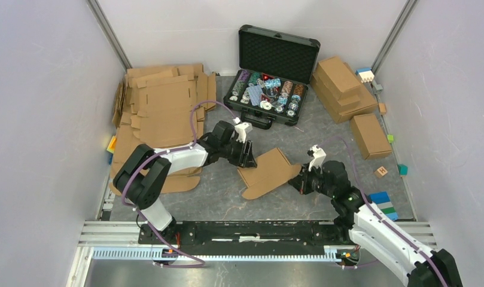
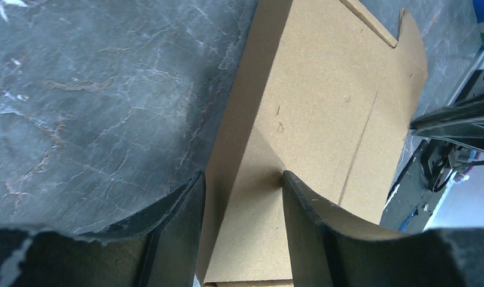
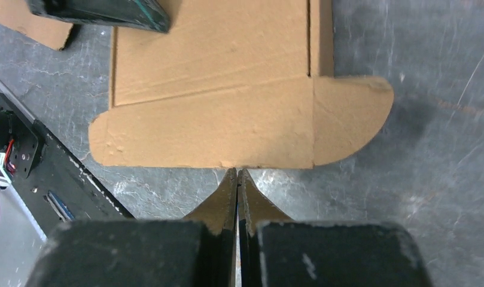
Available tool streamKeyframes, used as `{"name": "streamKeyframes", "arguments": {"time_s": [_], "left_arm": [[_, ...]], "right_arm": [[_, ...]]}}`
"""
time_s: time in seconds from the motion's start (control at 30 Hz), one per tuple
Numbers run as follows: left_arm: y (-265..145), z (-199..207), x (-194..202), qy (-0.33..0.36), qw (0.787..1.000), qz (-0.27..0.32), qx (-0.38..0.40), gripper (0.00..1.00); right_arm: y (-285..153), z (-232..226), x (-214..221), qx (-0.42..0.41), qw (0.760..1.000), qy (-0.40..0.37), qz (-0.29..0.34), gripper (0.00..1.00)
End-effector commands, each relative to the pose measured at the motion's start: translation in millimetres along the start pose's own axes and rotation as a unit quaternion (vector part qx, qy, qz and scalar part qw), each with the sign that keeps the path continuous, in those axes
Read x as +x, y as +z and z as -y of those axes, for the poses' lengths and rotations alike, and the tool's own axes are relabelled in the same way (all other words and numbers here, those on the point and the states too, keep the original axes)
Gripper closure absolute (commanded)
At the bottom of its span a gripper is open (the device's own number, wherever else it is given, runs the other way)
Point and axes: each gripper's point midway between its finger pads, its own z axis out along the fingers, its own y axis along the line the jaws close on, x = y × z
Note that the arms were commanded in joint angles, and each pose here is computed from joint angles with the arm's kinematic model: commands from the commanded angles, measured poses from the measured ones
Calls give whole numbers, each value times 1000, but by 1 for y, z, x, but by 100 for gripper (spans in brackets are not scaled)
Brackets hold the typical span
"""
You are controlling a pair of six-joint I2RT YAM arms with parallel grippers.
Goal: Fold the paper box
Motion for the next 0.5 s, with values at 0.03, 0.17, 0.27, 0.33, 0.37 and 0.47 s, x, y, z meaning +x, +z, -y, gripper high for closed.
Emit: {"name": "streamKeyframes", "arguments": {"time_s": [0.03,0.17,0.27,0.33,0.37,0.47], "left_arm": [[-5,-43,10,-40,995,-12,-89,44],[-7,-63,12,-84,990,-13,-114,44],[-7,-72,14,-112,986,-10,-123,44],[-10,-82,15,-127,982,-8,-138,44],[-12,-85,15,-132,981,-5,-140,44],[-13,-83,11,-144,981,11,-126,44]], "right_arm": [[-9,-18,-44,-1,995,-104,-4,96],[-8,-15,-36,0,992,-120,-45,95],[-4,-12,-26,-5,992,-115,-60,95],[0,-12,-19,-13,992,-110,-67,96],[1,-11,-15,-16,992,-106,-70,96],[9,-11,-9,-24,993,-93,-69,97]]}}
